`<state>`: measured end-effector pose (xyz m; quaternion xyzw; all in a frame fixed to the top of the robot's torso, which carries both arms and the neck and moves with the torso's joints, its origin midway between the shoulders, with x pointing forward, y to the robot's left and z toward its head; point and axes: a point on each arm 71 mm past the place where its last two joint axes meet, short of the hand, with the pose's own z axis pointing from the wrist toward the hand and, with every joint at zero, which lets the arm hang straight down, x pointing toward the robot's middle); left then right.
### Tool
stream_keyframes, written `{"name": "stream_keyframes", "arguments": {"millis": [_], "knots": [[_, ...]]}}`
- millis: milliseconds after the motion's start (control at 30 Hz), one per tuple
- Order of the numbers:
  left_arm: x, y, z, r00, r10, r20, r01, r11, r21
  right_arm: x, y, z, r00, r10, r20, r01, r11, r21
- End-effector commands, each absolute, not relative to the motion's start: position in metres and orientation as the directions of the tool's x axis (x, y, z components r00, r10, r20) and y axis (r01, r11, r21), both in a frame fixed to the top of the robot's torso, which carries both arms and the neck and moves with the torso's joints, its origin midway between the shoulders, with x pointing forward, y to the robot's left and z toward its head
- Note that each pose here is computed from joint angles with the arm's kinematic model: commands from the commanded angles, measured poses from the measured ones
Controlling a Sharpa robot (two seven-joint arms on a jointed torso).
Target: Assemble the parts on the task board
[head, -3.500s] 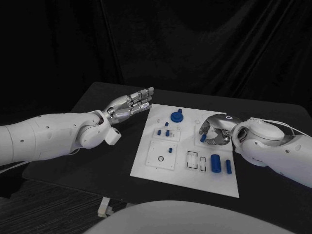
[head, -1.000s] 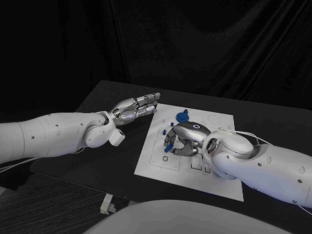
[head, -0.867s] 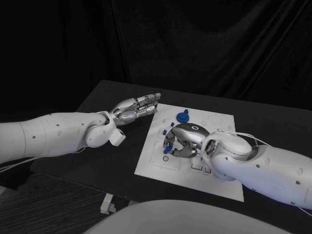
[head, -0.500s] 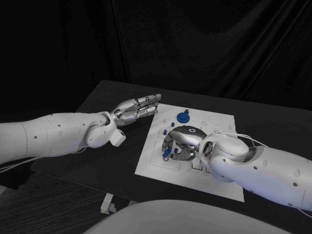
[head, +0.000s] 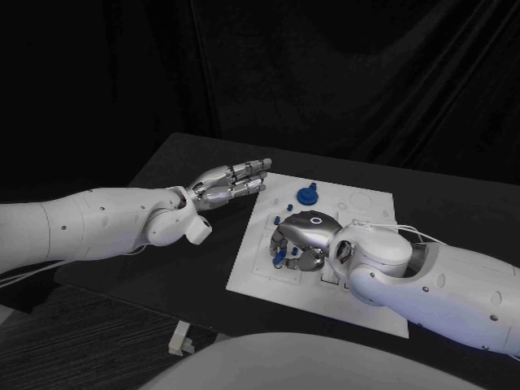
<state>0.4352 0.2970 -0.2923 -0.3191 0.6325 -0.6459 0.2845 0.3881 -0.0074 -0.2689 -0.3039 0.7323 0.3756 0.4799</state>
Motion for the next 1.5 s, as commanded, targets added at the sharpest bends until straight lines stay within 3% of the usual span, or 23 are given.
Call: {"name": "stream_keyframes", "arguments": {"millis": [33,267,667,1500], "knots": [[0.435,0.296,-0.288,-0.640,-0.765,0.069,0.002,-0.091,-0.996,0.388,-0.005,-0.266,-0.258,-0.158,-0.953,-0.839,0.526,0.140],[0.435,0.296,-0.289,-0.641,-0.764,0.070,-0.002,-0.089,-0.996,0.386,0.001,-0.265,-0.201,-0.209,-0.957,-0.863,0.500,0.072],[0.436,0.295,-0.290,-0.644,-0.761,0.073,-0.008,-0.088,-0.996,0.387,0.003,-0.268,-0.202,-0.253,-0.946,-0.867,0.495,0.053],[0.436,0.296,-0.292,-0.646,-0.759,0.076,-0.019,-0.083,-0.996,0.387,0.006,-0.272,-0.200,-0.230,-0.952,-0.870,0.489,0.065]]}}
